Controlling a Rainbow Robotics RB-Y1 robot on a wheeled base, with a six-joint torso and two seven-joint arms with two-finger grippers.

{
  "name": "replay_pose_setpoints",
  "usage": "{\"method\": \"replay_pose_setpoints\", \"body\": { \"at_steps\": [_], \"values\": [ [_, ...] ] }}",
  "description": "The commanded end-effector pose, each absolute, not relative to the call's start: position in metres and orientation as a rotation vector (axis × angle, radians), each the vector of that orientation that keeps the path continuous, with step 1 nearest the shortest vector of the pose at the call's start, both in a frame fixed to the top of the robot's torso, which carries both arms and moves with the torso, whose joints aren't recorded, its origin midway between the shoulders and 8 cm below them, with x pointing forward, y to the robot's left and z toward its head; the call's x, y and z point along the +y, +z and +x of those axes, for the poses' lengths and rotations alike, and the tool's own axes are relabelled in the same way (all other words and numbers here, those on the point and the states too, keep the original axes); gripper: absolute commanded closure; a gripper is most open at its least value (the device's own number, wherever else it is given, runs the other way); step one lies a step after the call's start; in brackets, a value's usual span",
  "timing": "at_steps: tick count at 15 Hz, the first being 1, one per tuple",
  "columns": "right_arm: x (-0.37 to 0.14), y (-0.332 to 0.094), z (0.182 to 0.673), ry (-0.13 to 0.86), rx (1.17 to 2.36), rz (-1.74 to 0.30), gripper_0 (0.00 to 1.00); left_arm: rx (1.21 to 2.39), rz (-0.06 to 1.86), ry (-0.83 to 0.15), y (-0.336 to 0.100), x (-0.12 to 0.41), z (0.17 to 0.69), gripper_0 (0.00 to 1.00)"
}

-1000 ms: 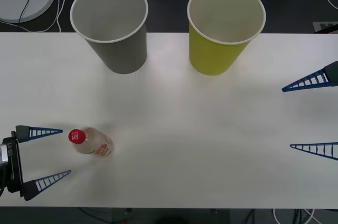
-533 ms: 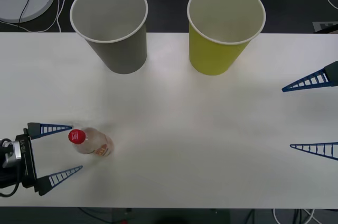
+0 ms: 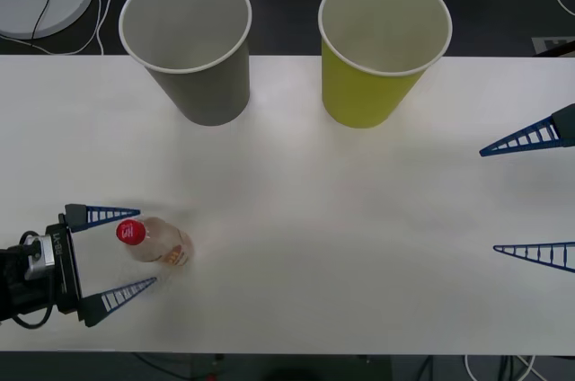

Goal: Put the can into the green bin and the plastic bottle into the gray bin

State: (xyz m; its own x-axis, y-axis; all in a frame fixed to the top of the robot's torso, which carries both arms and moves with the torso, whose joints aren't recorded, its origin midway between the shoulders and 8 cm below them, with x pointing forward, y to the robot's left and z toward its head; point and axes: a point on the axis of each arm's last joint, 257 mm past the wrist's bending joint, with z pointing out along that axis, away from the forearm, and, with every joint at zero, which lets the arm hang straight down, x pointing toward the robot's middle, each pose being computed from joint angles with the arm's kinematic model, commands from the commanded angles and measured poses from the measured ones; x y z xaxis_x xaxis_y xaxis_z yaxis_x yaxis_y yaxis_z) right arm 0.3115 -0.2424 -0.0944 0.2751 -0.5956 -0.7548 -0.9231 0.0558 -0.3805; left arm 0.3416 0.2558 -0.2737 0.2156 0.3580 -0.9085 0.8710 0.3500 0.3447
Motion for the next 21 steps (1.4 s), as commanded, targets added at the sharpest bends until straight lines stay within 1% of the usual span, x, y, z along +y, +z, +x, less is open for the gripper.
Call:
{"method": "replay_pose_setpoints", "body": {
  "at_steps": [1,8,21],
  "values": [
    [-0.242,-0.094,0.312,0.455,1.420,-1.640,0.00,1.359,1.218,-0.532,-0.273,0.248,0.344,0.00],
    [-0.242,-0.094,0.312,0.455,1.420,-1.640,0.00,1.332,1.184,-0.554,-0.273,0.228,0.347,0.00],
    [-0.242,-0.094,0.312,0.455,1.420,-1.640,0.00,1.329,1.187,-0.557,-0.270,0.224,0.354,0.00]
  ]
}}
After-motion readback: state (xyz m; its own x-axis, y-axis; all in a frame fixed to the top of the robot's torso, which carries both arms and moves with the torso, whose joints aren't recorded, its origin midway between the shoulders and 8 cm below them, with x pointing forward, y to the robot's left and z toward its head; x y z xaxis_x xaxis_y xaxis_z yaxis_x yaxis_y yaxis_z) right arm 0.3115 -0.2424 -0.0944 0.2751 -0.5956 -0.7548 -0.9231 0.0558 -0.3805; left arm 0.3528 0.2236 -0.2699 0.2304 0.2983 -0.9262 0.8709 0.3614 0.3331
